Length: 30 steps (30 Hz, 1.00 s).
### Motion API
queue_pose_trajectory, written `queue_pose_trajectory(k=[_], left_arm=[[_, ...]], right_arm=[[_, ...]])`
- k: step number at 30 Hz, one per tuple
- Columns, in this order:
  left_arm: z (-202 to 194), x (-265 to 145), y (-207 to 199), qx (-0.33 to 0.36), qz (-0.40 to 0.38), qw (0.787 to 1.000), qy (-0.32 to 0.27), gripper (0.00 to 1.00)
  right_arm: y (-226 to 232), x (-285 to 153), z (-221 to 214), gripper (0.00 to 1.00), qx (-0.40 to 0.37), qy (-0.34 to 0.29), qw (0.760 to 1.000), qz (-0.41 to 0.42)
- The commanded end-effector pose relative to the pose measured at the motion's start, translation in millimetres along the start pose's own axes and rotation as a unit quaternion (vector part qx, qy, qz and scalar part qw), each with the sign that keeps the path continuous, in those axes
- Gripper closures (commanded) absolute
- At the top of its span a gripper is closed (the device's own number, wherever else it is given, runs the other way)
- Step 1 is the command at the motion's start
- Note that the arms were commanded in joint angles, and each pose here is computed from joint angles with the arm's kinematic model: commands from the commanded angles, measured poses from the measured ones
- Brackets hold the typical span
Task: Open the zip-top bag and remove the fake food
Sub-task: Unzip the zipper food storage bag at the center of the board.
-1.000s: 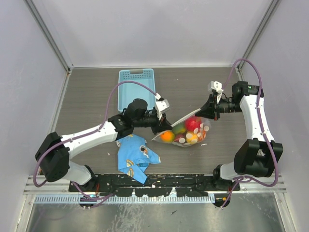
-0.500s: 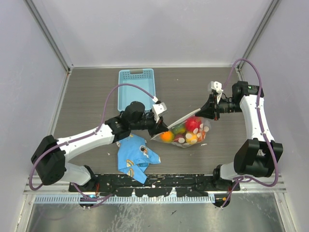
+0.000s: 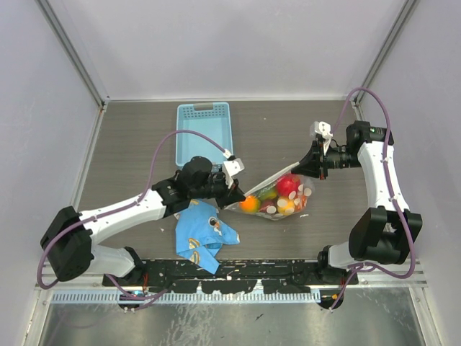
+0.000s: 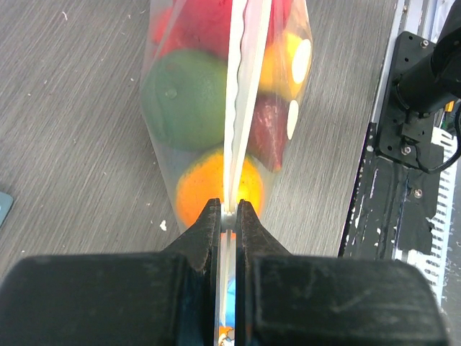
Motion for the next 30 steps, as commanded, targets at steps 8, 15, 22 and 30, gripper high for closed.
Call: queue_pose_trajectory(k=[8, 15, 22, 30], left_arm=[[-26.3, -14.4, 6.1, -0.006, 0.028, 0.999, 0.037, 1.0], [-33.4, -21.9, 7.2, -0.01, 0.043, 0.998, 0.041, 1.0], [-44.4, -28.1, 10.4, -0.011, 0.062, 0.996, 0.058, 1.0], [-54.0, -35.5, 15.0, -0.01, 0.085, 0.994, 0.072, 1.0]], right_arm=[[-1.3, -3.4, 8.0, 0.99, -0.024, -0.01, 1.0, -0.01], [-1.0, -3.4, 7.4, 0.99, -0.023, -0.009, 1.0, -0.011], [-1.2, -3.0, 6.8, 0.99, -0.021, -0.01, 1.0, -0.01], [-1.5, -2.7, 6.3, 0.99, -0.019, -0.01, 1.0, -0.009]])
Point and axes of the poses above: each gripper's point midway between its finger pads, its own x axis out along the fingers, its own y axis along the line the jaws close on, z = x × y, the point moved 5 cm from there along -x, back along the fingers, and after that the axes turned 6 degrees about -x, right-handed, at the moved point
